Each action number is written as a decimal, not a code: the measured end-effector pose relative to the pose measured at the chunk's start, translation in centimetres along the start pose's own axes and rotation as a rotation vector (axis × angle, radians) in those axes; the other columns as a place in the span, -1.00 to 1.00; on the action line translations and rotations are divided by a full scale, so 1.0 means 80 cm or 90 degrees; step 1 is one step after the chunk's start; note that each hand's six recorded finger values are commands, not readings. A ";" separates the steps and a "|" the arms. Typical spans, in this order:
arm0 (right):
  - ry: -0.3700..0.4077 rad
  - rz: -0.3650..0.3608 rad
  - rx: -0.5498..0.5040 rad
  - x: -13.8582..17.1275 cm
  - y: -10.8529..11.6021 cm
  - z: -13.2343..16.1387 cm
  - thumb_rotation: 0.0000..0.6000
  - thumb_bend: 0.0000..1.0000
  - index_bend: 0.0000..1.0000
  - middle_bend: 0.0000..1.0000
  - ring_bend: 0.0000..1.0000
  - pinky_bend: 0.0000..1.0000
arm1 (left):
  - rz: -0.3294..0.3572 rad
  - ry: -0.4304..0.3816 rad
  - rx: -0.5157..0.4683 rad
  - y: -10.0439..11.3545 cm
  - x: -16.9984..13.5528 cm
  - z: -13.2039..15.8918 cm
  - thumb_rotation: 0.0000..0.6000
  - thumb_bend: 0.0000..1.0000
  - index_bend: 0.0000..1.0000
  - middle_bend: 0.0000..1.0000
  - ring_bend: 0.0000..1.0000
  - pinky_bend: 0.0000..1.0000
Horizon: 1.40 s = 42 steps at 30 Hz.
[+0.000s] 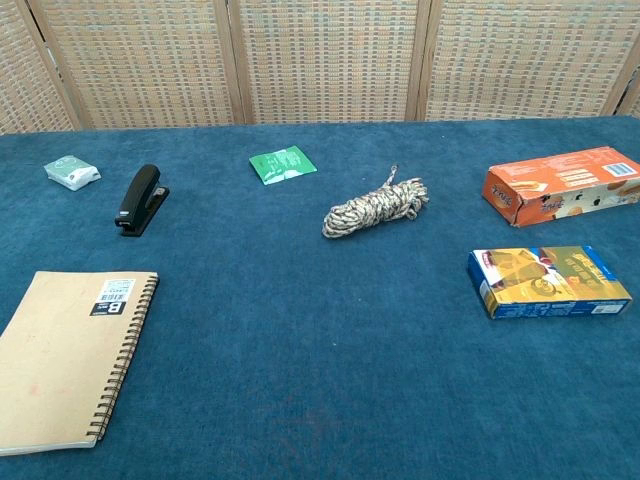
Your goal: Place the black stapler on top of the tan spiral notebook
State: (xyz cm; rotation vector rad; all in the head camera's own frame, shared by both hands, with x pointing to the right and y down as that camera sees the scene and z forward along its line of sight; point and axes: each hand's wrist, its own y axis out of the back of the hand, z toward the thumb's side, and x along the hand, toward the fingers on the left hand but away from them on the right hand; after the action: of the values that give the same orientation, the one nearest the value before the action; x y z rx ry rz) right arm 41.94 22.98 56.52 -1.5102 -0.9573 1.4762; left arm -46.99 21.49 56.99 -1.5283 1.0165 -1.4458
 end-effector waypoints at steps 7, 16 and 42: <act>-0.005 0.001 -0.006 0.001 0.000 -0.002 1.00 -0.82 -0.81 -1.00 -1.00 -1.00 | 0.003 0.005 -0.003 0.000 0.000 0.002 1.00 -0.77 -1.00 -1.00 -1.00 -1.00; -0.009 0.008 -0.006 0.001 -0.003 -0.001 1.00 -0.82 -0.81 -1.00 -1.00 -1.00 | -0.005 0.003 0.000 -0.003 0.001 0.003 1.00 -0.76 -1.00 -1.00 -1.00 -1.00; -0.035 0.031 -0.011 -0.005 -0.013 -0.013 1.00 -0.81 -0.81 -1.00 -1.00 -1.00 | -0.010 -0.067 0.054 0.006 0.041 0.019 1.00 -0.63 -0.90 -1.00 -1.00 -1.00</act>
State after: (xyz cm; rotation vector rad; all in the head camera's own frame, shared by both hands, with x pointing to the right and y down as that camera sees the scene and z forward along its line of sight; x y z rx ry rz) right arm 43.01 22.98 57.60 -1.5224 -0.9747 1.5537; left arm -45.37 18.26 57.70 -1.5382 0.8715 -1.3859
